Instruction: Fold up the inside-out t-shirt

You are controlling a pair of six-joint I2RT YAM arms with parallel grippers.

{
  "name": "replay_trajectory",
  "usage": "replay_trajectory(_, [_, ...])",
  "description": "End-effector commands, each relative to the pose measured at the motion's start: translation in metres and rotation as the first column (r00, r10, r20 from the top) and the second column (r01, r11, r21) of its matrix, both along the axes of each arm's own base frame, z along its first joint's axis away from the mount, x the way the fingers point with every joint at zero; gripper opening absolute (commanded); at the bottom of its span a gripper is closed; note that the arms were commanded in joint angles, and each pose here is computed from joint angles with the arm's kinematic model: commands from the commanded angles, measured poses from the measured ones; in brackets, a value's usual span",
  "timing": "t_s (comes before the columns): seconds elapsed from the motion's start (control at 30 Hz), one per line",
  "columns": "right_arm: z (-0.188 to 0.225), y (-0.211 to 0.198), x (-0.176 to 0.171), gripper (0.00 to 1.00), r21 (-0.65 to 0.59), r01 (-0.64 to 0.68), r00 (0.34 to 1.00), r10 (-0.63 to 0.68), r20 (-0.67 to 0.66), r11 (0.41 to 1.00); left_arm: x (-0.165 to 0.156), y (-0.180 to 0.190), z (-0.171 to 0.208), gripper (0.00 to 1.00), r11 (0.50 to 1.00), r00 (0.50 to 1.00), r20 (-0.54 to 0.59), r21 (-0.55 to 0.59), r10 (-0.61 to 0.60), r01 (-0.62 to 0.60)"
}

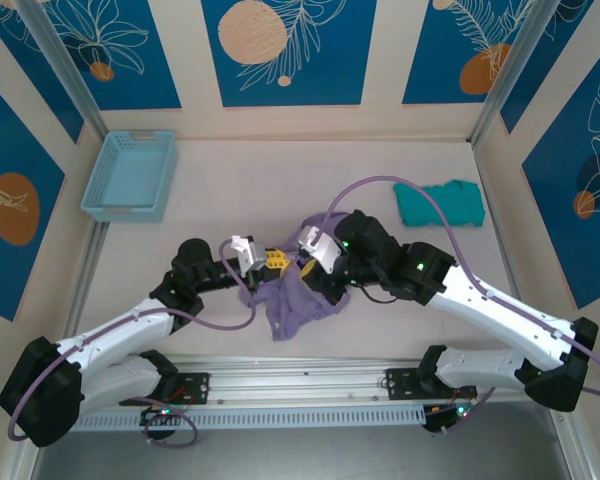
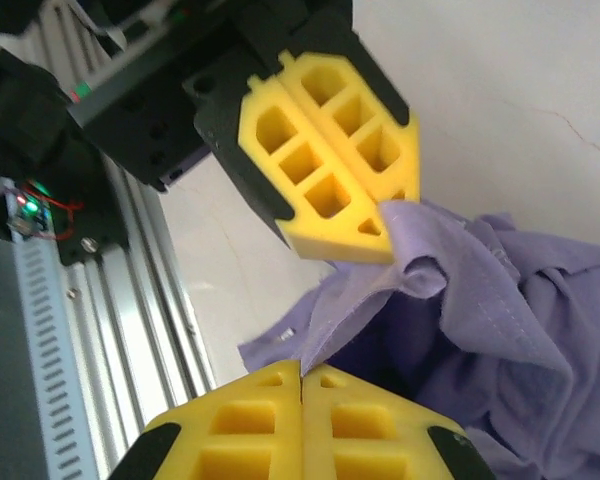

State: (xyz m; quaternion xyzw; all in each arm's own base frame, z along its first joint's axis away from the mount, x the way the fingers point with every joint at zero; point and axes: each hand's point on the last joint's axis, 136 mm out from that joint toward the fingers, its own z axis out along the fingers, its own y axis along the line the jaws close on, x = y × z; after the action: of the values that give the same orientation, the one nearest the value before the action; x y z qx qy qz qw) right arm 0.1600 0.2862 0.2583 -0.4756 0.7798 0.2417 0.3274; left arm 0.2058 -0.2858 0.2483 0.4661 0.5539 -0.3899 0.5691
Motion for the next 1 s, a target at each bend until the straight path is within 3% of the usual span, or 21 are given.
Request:
replay_trajectory(0.0, [-0.015, -0.022, 0.011, 0.0, -0.133, 0.066, 0.996, -0.058, 0.065, 0.989, 0.007, 0.004, 0.005, 0.0, 0.999, 0.999, 0.024, -0.007, 0.038, -0.038])
replay_trajectory(0.2, [-0.034, -0.039, 0.03, 0.01, -0.115, 0.17, 0.985, -0.17, 0.011, 0.979, -0.001, 0.01, 0.022, 0.0, 0.998, 0.999, 0.029, -0.059, 0.04, -0.038])
replay_trajectory(0.37, [-0.022, -0.047, 0.038, 0.31, 0.007, 0.23, 0.972, -0.229, -0.055, 0.973, -0.004, 0.019, 0.026, 0.0, 0.994, 0.997, 0.001, -0.073, 0.078, -0.078])
replay_trajectory(0.47, [-0.008, -0.063, 0.054, 0.4, 0.128, 0.328, 0.942, -0.313, -0.123, 0.936, 0.0, 0.028, 0.026, 0.0, 0.987, 0.99, -0.033, -0.072, 0.138, -0.14])
replay_trajectory(0.53, [-0.013, -0.08, 0.072, 0.44, 0.14, 0.43, 0.897, -0.405, -0.174, 0.892, 0.003, 0.035, 0.029, 0.0, 0.978, 0.981, -0.055, -0.08, 0.188, -0.192])
replay_trajectory(0.67, [-0.051, -0.12, 0.114, 0.49, 0.013, 0.645, 0.75, -0.629, -0.205, 0.764, 0.007, 0.05, 0.031, 0.0, 0.955, 0.954, -0.113, -0.079, 0.276, -0.286])
replay_trajectory(0.77, [-0.087, -0.134, 0.135, 0.58, -0.121, 0.709, 0.662, -0.715, -0.224, 0.694, 0.012, 0.062, 0.03, 0.0, 0.931, 0.924, -0.152, -0.047, 0.352, -0.363])
replay_trajectory(0.87, [-0.119, -0.129, 0.146, 0.61, -0.206, 0.704, 0.634, -0.732, -0.251, 0.68, 0.016, 0.074, 0.029, 0.0, 0.901, 0.889, -0.169, -0.018, 0.425, -0.434])
replay_trajectory(0.97, [-0.143, -0.112, 0.151, 0.63, -0.238, 0.667, 0.639, -0.707, -0.303, 0.706, 0.02, 0.084, 0.029, 0.0, 0.873, 0.86, -0.176, -0.007, 0.479, -0.487])
